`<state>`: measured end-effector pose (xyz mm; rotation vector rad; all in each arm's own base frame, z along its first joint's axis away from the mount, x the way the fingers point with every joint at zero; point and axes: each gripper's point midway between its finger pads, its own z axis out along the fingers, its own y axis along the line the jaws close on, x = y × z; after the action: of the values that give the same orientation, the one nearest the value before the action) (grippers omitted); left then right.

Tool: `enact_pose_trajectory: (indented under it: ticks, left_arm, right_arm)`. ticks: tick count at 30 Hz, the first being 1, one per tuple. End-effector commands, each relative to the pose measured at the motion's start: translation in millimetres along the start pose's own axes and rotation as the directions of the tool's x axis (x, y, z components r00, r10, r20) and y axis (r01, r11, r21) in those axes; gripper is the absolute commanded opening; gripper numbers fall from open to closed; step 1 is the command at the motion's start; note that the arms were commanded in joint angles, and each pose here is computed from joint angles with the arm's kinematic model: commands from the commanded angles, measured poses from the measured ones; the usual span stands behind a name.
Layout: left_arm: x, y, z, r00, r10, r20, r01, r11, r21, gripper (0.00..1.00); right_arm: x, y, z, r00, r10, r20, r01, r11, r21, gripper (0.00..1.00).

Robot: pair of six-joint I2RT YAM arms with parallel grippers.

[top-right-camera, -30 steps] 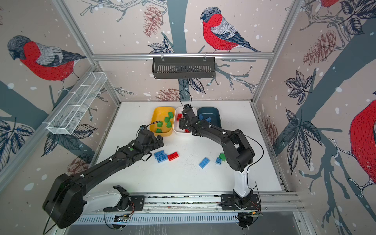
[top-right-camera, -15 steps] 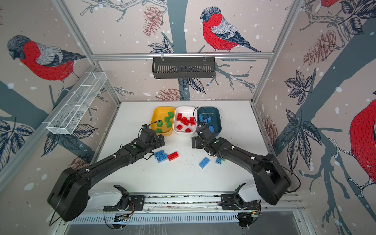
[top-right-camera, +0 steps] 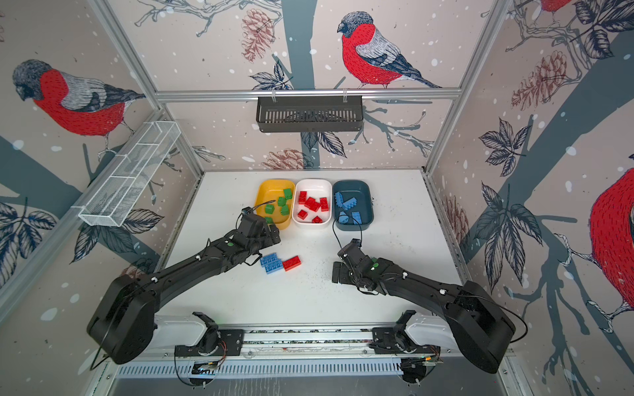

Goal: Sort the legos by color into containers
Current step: 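Grasp a light blue brick on the table with the right gripper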

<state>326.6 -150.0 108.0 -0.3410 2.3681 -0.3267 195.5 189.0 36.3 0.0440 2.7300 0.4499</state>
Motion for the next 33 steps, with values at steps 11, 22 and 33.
enact_pose_trajectory:
  ticks: [11, 22, 33]
  left_arm:
    - [10.5, 14.3, 3.7, 0.999, -0.038, -0.007, 0.038, 0.999, -0.037, 0.97]
    - [12.3, 25.7, 0.9, 1.000, -0.027, 0.001, 0.027, 0.996, -0.081, 0.97]
    - [4.5, 30.0, -5.8, 1.000, -0.005, 0.029, 0.007, 0.996, -0.089, 0.97]
  right_arm:
    - [3.5, -1.0, 20.2, 1.000, -0.010, 0.010, 0.009, 0.994, 0.111, 0.78]
    - [-4.7, 9.6, 27.7, 0.987, -0.160, 0.023, 0.151, 0.962, 0.229, 0.62]
    - [-2.1, 18.3, 36.7, 0.959, -0.282, 0.004, 0.272, 0.929, 0.252, 0.40]
